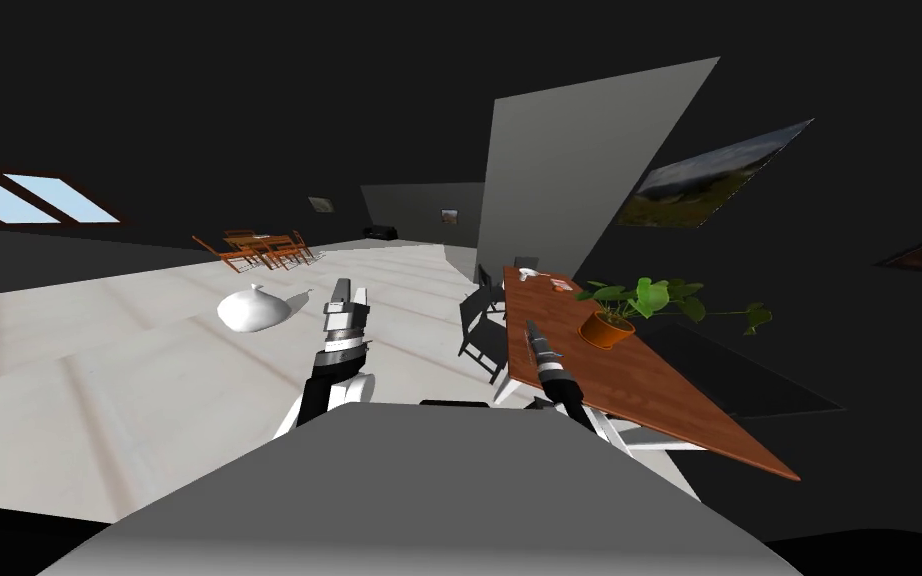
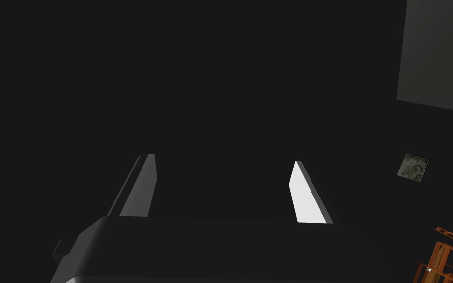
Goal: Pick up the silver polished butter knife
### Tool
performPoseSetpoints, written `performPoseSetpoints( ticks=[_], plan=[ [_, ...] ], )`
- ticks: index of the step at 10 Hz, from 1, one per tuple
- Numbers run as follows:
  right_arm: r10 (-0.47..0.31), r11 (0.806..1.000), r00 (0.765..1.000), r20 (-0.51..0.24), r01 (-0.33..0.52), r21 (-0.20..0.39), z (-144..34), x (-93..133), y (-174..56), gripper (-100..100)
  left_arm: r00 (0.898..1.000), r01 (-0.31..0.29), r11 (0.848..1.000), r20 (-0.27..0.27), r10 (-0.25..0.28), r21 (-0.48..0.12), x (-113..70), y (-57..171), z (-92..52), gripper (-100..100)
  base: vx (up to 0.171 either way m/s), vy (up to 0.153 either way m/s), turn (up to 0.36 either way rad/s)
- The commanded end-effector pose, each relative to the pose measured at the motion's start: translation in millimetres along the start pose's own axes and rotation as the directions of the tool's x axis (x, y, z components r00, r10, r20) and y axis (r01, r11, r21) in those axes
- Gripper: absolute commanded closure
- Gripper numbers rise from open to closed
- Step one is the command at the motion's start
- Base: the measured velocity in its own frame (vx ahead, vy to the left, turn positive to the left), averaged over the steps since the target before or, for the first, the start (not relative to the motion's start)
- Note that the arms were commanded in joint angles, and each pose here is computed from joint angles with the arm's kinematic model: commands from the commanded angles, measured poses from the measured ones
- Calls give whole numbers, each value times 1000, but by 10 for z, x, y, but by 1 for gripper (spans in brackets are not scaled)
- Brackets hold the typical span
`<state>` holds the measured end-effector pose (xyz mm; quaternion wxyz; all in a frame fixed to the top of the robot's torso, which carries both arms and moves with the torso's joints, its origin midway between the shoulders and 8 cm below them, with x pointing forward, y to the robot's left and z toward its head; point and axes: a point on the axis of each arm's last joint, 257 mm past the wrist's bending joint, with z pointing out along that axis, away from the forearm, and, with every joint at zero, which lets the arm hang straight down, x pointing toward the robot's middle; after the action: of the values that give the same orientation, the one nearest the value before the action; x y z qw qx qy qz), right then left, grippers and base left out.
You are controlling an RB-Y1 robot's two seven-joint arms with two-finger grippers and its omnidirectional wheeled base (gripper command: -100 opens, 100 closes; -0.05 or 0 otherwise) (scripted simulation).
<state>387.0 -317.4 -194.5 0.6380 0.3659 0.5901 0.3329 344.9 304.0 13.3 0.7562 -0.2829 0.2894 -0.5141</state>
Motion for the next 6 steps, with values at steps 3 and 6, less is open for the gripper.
performPoseSetpoints(
  ticks=[3, 6],
  plan=[
    [-51, 992, 999, -19, 52, 114, -76, -5, -404, -100, 1000, 0, 1000, 0, 0, 0, 0, 0, 0, 0, 33, 24, 49],
    [-111, 966, 992, -53, 120, 228, -214, -4, -831, -100, 1000, 0, 1000, 0, 0, 0, 0, 0, 0, 0, 44, 17, 94]
  ],
)
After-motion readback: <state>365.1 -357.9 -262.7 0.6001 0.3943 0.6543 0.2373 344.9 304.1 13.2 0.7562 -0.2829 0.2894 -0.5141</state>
